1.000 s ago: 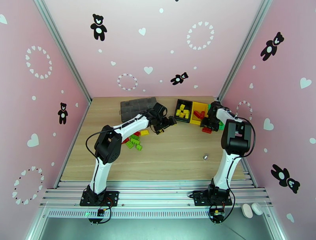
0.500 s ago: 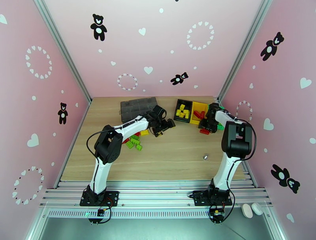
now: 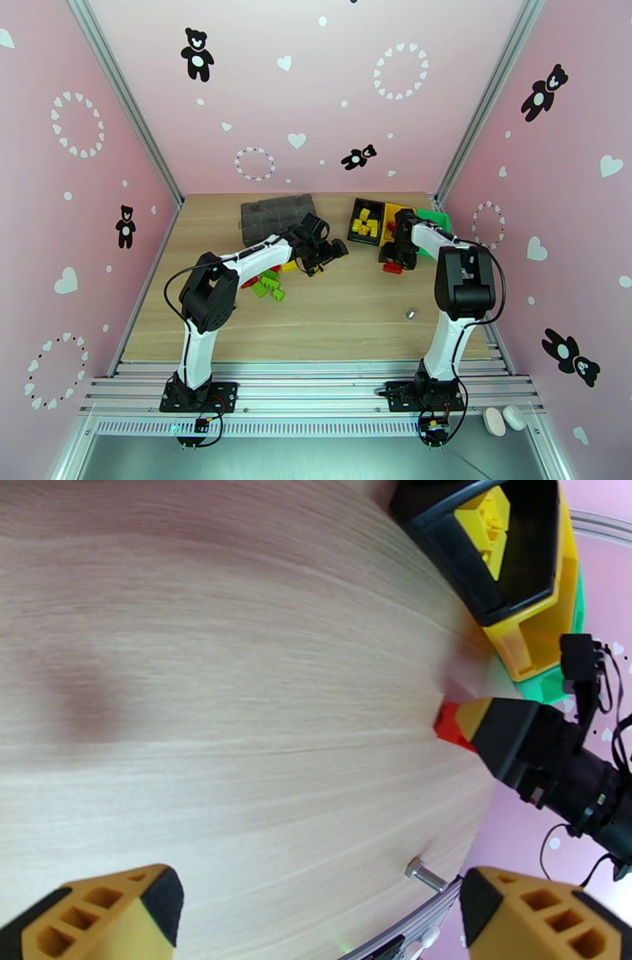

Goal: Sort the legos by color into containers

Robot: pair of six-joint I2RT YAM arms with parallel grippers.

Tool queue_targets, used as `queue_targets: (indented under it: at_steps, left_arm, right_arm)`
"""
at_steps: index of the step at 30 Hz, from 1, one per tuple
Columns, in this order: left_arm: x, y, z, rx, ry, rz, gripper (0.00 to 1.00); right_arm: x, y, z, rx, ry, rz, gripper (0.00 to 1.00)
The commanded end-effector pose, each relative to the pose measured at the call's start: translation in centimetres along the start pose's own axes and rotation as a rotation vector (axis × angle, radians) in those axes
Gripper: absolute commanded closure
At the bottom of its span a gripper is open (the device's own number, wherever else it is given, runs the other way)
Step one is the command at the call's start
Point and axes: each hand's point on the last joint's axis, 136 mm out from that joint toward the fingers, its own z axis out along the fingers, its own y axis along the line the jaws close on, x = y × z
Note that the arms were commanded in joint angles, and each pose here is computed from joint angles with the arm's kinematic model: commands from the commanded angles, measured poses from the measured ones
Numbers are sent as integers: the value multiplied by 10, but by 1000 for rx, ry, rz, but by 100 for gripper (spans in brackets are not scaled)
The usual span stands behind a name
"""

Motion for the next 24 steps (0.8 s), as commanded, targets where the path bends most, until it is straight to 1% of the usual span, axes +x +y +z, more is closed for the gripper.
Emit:
queue_targets:
  at_steps: [1,16,20,24]
  left_arm:
    - [-5,-9,-16,25,-41,11,2]
    - [-10,-5,-21,21,-45,7,2]
    - [-11,-4,-21,18,-47,5,2]
    - [-14,-4,-21,22,-53,2,2]
  right_arm:
    - [21,-6,17,37,108,30,30]
    - [23,2,31,36,149,16,29]
    - [21,2,29,37,140,15,32]
    - [15,5,18,25,114,16,37]
